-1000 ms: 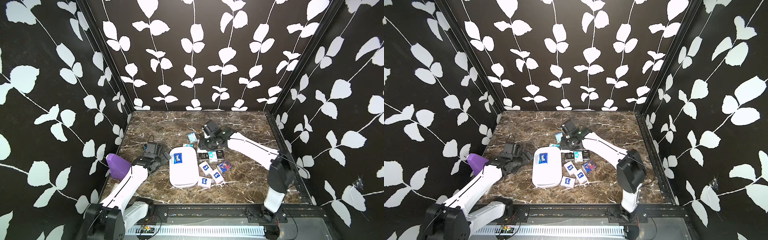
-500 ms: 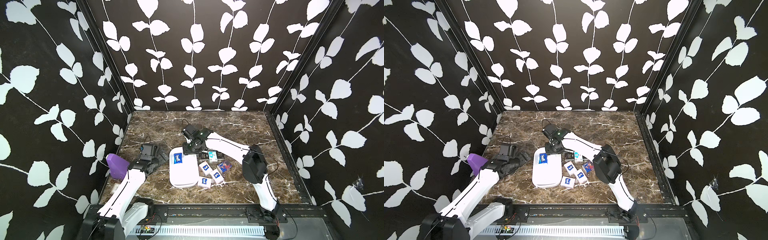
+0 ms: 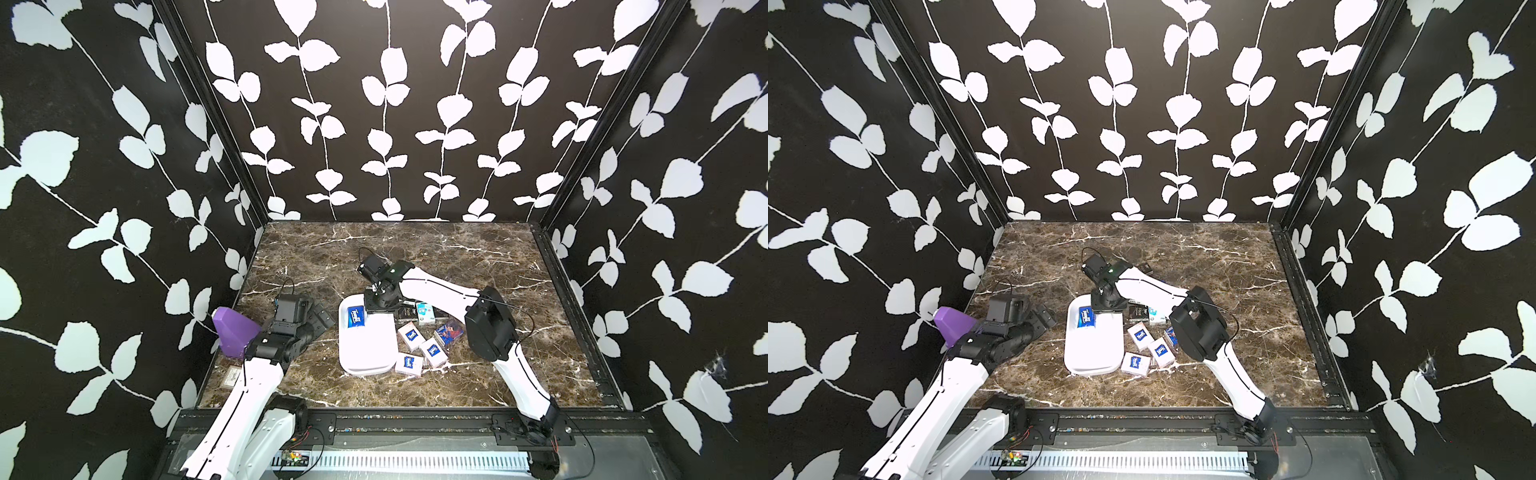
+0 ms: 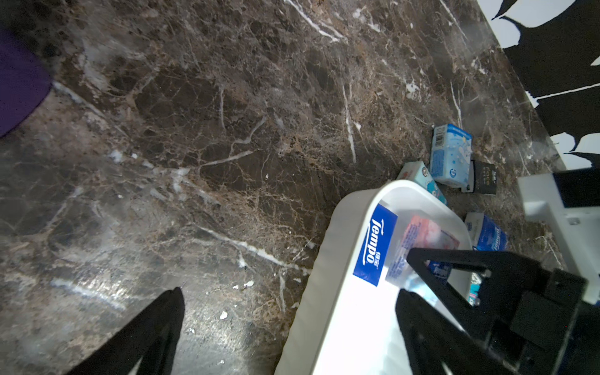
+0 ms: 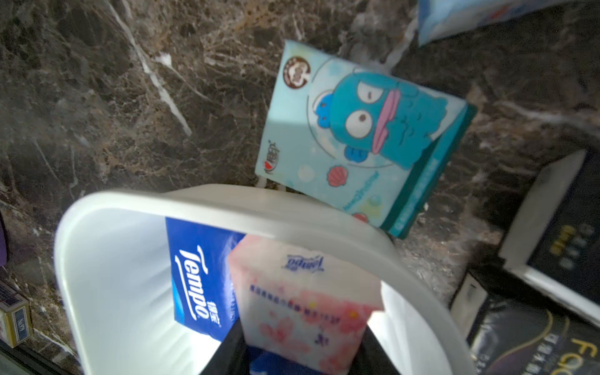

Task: Put the pocket tissues into the storage box
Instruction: Place the pocket tissues in the storage box.

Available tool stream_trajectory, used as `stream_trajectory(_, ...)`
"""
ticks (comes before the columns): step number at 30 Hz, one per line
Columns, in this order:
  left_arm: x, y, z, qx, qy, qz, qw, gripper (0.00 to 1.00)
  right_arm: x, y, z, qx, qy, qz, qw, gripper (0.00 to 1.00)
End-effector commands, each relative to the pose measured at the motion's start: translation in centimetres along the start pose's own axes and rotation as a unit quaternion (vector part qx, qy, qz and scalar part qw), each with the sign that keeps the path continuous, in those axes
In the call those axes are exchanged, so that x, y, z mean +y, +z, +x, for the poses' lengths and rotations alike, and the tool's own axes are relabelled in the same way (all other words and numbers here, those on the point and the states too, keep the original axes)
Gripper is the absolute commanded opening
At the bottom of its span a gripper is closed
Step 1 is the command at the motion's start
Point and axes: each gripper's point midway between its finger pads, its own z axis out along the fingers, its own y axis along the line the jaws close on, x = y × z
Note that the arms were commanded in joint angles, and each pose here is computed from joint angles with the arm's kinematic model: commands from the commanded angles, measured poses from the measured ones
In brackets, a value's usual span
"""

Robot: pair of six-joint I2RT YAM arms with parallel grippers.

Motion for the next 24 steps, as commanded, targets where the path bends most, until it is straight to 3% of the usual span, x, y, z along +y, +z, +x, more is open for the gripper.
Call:
stream_trajectory(1, 1.2, 0.0, 0.9, 0.013, 0.002, -0.017, 1.0, 0.99, 1.3, 0.2, -0.8, -0.011, 0.008, -0.013, 1.0, 0.42)
stream_trajectory(14, 1.0, 0.2, 1.1, 0.019, 0.003, -0.011, 1.0, 0.99, 2.6, 2.5, -1.0, 0.005, 0.018, -0.031, 0.999, 0.5)
stream_trajectory(24, 0.5, 0.0, 1.1, 0.022, 0.0, 0.0, 1.0, 0.99, 4.3, -2.6, -2.9, -0.044, -0.009, -0.057, 0.997, 0.63)
